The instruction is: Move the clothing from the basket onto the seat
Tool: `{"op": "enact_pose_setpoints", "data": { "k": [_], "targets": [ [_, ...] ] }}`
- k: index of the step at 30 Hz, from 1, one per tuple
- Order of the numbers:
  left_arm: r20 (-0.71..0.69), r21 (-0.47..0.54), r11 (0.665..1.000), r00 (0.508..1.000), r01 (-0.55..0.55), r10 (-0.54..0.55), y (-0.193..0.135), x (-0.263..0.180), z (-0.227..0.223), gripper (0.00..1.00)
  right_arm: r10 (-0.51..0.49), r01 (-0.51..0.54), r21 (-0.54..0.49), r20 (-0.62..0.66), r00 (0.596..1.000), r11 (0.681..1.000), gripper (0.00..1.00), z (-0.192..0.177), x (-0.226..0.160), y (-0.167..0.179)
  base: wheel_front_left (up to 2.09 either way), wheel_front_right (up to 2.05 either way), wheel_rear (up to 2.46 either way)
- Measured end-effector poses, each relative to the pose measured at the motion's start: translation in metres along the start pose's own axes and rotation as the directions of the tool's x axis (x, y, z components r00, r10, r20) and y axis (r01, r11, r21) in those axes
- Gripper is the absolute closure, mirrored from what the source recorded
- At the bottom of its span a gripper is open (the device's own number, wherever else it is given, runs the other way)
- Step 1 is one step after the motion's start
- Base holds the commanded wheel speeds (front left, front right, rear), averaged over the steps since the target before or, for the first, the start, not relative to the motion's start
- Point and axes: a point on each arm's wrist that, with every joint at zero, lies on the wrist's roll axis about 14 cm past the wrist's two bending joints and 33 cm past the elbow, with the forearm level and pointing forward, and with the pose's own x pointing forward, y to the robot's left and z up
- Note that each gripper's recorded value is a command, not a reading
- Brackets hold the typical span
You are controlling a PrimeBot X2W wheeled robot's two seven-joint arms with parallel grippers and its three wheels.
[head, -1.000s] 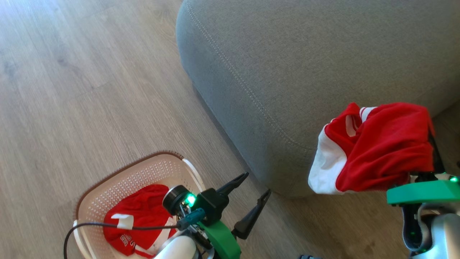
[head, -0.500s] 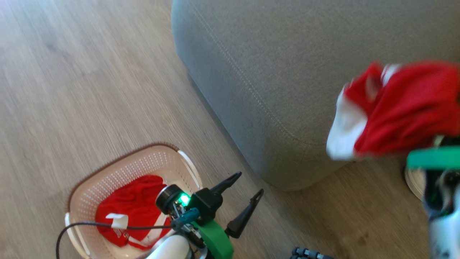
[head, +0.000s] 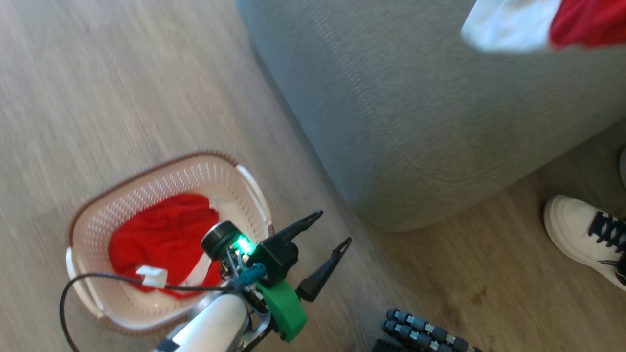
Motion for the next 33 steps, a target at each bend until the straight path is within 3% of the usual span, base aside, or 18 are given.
{"op": "enact_pose_setpoints", "data": {
  "k": [7, 11, 19, 33],
  "targets": [
    [-0.020, -0.012, 1.000, 0.999, -0.026, 0.026, 0.027, -0.009, -0.017, 0.00, -0.038, 0.039, 0.006, -0.062, 0.997, 0.999, 1.00, -0.036, 0.059, -0.003, 0.00, 0.00, 0.00],
    [-0.032, -0.028, 0.998, 0.998, -0.054, 0.053, 0.041, -0.017, -0.027, 0.00, -0.075, 0.076, 0.005, -0.154, 0.985, 0.997, 1.00, -0.076, 0.076, -0.004, 0.00, 0.00, 0.00],
    [-0.037, -0.053, 0.993, 0.994, -0.108, 0.106, 0.061, -0.028, -0.037, 0.00, -0.131, 0.148, 0.008, -0.423, 0.897, 0.989, 1.00, -0.180, 0.057, 0.003, 0.00, 0.00, 0.00],
    [-0.055, -0.072, 0.982, 0.984, -0.174, 0.171, 0.085, -0.041, -0.051, 0.00, -0.068, 0.045, -0.053, -0.636, 0.769, 0.998, 1.00, -0.268, 0.021, 0.043, 0.00, 0.00, 0.00]
  ]
}}
